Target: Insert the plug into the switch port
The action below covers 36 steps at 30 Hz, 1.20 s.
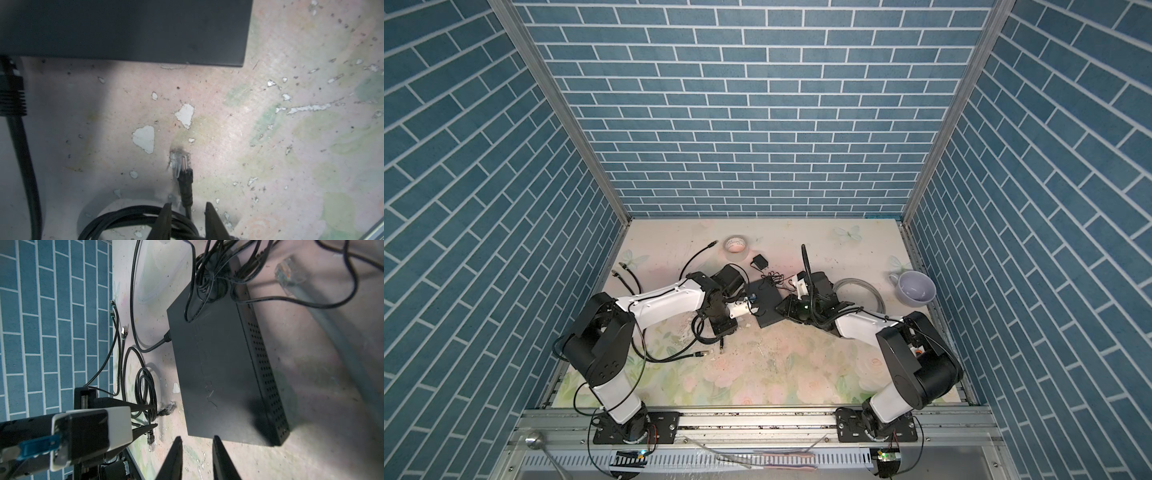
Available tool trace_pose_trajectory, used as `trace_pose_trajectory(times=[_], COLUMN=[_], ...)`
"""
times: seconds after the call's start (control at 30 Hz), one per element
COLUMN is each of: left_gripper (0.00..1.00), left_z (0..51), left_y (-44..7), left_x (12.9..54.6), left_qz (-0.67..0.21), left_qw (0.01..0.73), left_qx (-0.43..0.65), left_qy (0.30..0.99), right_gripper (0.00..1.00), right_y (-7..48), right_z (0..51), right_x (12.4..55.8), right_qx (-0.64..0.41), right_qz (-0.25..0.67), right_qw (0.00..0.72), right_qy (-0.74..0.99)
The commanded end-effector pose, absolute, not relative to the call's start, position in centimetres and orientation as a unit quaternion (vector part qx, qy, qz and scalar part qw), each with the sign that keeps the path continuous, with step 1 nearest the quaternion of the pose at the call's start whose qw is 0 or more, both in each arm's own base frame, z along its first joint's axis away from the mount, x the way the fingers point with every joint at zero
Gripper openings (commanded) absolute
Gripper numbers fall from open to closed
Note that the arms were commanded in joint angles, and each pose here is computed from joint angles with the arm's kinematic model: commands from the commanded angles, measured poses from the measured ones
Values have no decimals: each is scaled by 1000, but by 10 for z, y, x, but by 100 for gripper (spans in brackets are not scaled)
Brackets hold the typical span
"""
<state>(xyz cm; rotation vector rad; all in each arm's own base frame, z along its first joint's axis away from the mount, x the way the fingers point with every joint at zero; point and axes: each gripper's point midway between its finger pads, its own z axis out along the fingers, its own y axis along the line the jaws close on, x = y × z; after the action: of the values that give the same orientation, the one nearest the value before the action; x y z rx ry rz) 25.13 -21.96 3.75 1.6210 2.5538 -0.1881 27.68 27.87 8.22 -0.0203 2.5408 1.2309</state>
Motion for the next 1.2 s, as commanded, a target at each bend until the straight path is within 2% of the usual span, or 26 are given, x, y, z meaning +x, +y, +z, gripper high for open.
trace_pose_trajectory(times=[0.0, 0.47, 0.6, 0.77, 0.97, 1.17], left_gripper=[29, 22, 16, 3, 0, 0], left_z=[34, 11, 7, 7, 39, 85], left_y=[-219, -208, -207, -207, -222, -240], left_x=[247, 243, 243, 242, 255, 268], left_qz=[-64, -36, -34, -36, -51, -70], left_qw=[52, 25, 20, 21, 73, 136], left_qx=[541, 544, 544, 547, 548, 563], left_qy=[837, 838, 838, 836, 832, 812], right_gripper=[26, 24, 24, 24, 24, 28], right_y=[280, 281, 280, 280, 289, 312], right_z=[86, 88, 89, 90, 97, 114], right_x=[279, 279, 278, 277, 265, 260], right_qx=[-9, -10, -10, -12, -31, -10], right_qz=[438, 439, 440, 441, 465, 533], right_qw=[162, 164, 164, 165, 154, 138], right_qy=[884, 883, 883, 882, 871, 835])
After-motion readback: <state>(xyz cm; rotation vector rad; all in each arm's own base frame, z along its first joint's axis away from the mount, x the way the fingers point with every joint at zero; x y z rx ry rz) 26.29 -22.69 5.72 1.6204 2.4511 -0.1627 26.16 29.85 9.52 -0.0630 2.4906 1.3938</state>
